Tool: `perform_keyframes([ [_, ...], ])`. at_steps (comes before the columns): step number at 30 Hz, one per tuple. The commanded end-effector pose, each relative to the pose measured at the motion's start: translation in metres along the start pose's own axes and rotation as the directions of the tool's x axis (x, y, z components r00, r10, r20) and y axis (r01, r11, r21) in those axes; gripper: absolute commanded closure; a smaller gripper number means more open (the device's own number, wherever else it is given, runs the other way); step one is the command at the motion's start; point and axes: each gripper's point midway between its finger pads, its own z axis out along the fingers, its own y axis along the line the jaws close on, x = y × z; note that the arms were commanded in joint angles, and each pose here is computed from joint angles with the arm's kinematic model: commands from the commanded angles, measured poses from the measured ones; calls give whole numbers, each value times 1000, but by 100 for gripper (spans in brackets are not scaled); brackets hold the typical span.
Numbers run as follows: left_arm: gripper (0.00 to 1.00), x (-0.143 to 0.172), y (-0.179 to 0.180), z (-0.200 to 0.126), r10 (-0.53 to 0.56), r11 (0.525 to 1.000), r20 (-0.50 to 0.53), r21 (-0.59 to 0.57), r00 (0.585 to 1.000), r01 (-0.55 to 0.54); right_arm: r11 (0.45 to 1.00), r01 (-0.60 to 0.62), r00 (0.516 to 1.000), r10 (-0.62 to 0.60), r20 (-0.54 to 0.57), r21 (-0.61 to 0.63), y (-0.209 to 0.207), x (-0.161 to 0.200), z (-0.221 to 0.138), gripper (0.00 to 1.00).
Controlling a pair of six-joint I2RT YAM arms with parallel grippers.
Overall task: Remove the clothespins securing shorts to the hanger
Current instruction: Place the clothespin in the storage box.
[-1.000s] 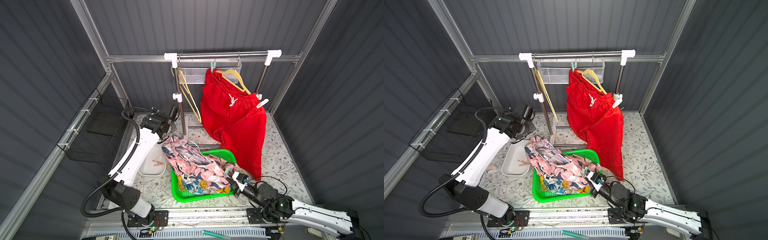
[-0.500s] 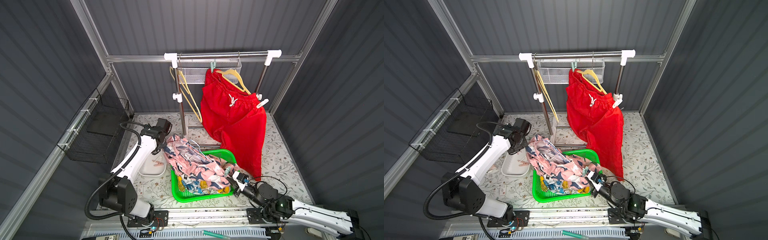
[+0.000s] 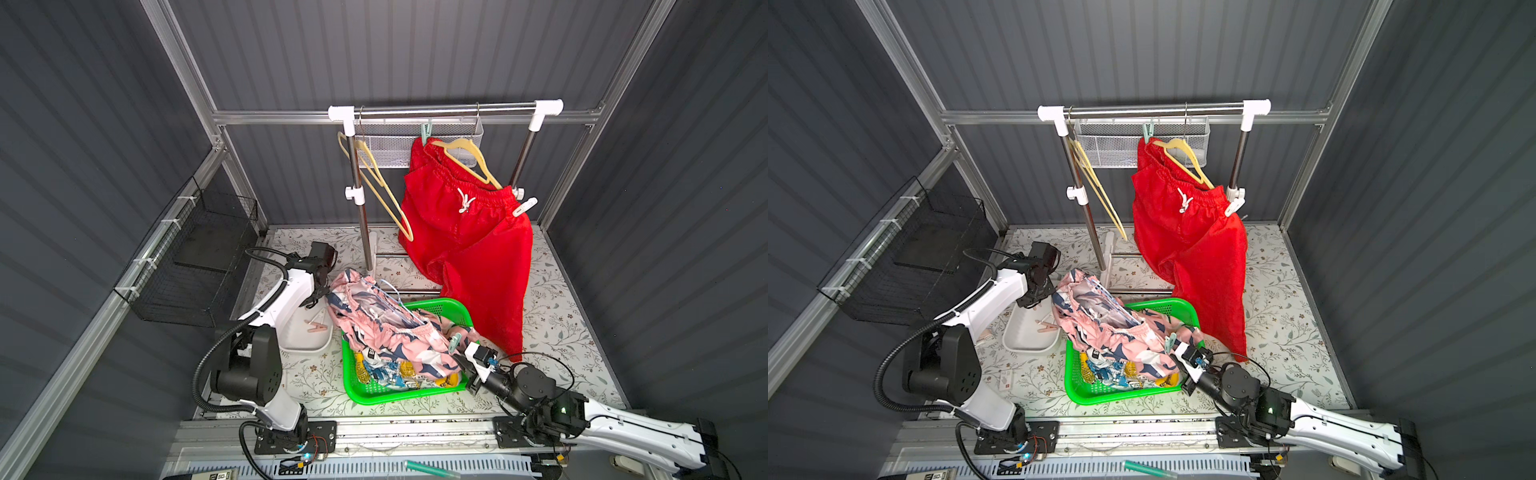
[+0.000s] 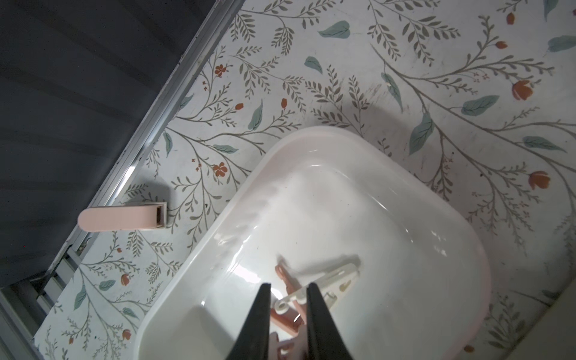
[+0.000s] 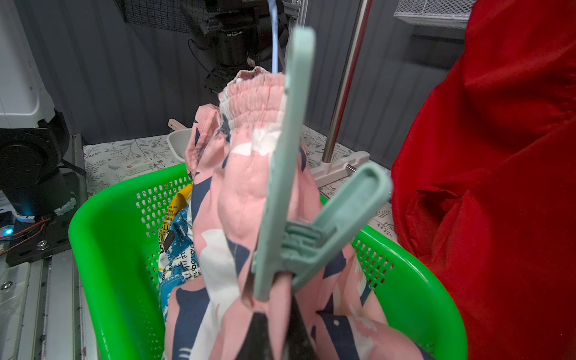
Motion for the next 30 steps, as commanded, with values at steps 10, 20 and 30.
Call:
perform_keyframes([
  [10, 75, -12, -8, 29, 70, 996, 68, -60, 995, -66, 1000, -22, 999, 22, 39, 15, -3, -9, -2, 100],
  [20, 47, -15, -6, 9, 43, 999, 91, 13, 995, -45, 1000, -26, 999, 25, 35, 16, -3, -9, -1, 100],
  [30, 15, -16, -22, -41, 113, 959, 91, 250, 989, -132, 999, -27, 999, 27, 21, 17, -3, -7, 1, 100],
])
